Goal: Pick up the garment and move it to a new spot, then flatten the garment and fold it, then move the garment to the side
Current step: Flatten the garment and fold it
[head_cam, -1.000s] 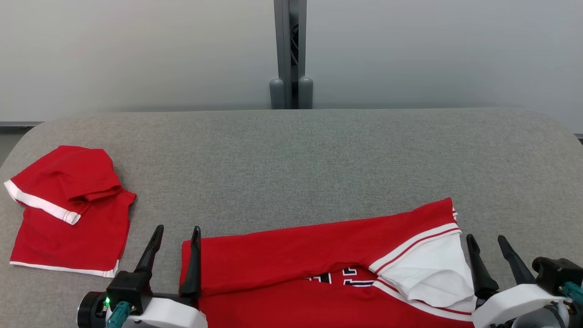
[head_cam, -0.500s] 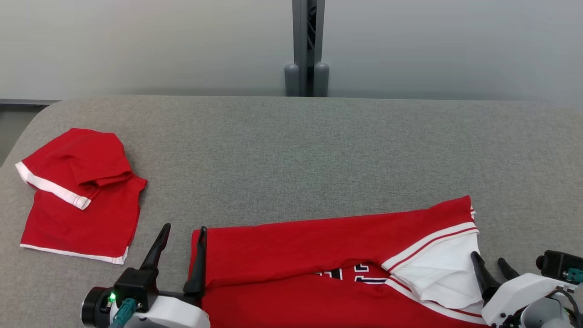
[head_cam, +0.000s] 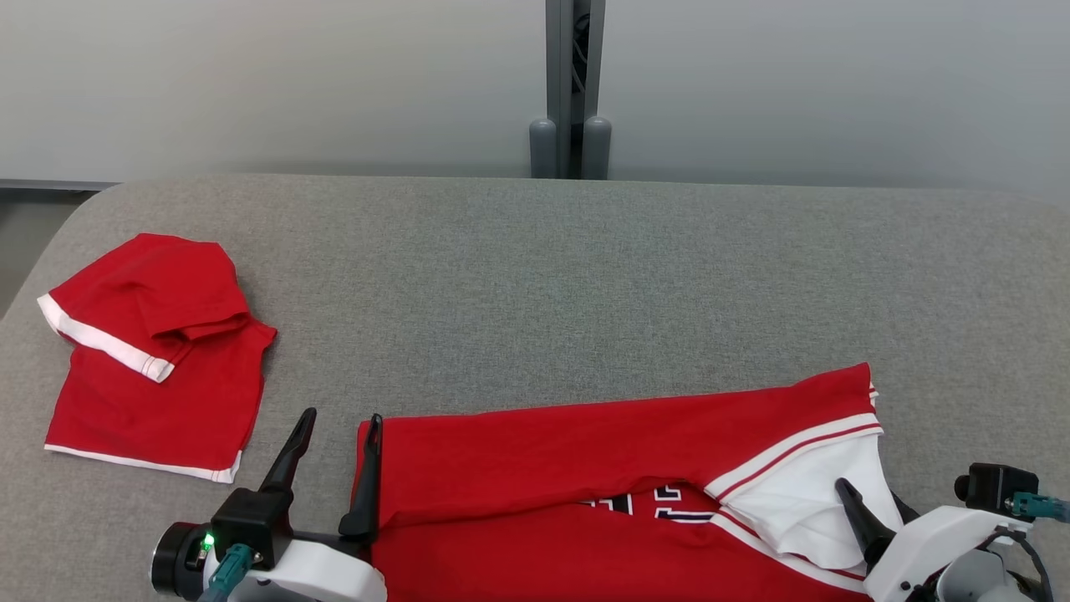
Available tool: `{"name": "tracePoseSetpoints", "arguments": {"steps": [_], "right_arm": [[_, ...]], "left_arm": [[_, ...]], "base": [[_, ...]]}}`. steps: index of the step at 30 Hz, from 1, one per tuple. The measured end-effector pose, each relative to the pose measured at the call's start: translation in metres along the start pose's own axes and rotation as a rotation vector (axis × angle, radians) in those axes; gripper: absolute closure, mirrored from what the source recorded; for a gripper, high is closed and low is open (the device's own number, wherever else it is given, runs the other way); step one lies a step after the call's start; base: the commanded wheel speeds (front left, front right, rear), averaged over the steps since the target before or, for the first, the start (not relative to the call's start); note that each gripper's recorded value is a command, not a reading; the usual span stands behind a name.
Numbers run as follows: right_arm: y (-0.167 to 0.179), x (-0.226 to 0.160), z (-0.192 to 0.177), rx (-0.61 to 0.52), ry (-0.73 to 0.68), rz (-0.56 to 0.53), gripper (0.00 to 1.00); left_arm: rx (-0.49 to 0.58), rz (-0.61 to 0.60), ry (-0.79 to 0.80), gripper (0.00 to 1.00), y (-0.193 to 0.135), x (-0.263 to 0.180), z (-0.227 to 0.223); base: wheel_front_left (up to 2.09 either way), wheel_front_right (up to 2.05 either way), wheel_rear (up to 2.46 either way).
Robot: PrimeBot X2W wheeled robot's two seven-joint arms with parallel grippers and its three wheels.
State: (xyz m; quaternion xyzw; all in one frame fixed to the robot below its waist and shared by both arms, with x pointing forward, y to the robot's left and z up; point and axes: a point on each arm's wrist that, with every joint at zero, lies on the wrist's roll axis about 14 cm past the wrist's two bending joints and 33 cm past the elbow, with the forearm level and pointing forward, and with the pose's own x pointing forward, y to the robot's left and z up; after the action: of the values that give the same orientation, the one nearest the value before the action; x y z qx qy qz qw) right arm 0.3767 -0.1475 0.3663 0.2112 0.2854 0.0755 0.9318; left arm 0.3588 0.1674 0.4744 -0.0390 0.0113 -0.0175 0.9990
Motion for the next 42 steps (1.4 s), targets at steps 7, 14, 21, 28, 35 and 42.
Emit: {"name": "tracePoseSetpoints", "arguments": {"steps": [7, 14, 21, 28, 35, 42], "right_arm": [[-0.002, -0.001, -0.004, -0.009, 0.017, 0.005, 1.00], [-0.006, 0.000, 0.003, -0.038, -0.014, -0.001, 1.00], [-0.029, -0.002, 0.034, -0.087, -0.076, -0.053, 1.00], [-0.076, -0.018, 0.079, -0.168, -0.150, -0.170, 1.00], [-0.057, -0.018, 0.084, -0.193, -0.153, -0.113, 1.00], [-0.010, -0.018, 0.075, -0.110, -0.126, 0.040, 1.00]], "left_arm": [[0.003, -0.005, -0.013, 0.00, -0.002, 0.005, 0.004], [0.003, -0.007, -0.010, 0.00, -0.003, 0.006, 0.003], [-0.003, -0.008, -0.014, 0.00, -0.004, 0.005, 0.005], [-0.011, -0.007, -0.027, 0.00, -0.005, 0.003, 0.009], [-0.017, -0.007, -0.038, 0.00, -0.007, 0.001, 0.012], [-0.019, -0.019, -0.038, 0.00, -0.012, 0.001, 0.012]], "base": [[0.00, 0.00, 0.00], [0.00, 0.00, 0.00], [0.00, 0.00, 0.00], [0.00, 0.00, 0.00], [0.00, 0.00, 0.00], [0.00, 0.00, 0.00]]}}
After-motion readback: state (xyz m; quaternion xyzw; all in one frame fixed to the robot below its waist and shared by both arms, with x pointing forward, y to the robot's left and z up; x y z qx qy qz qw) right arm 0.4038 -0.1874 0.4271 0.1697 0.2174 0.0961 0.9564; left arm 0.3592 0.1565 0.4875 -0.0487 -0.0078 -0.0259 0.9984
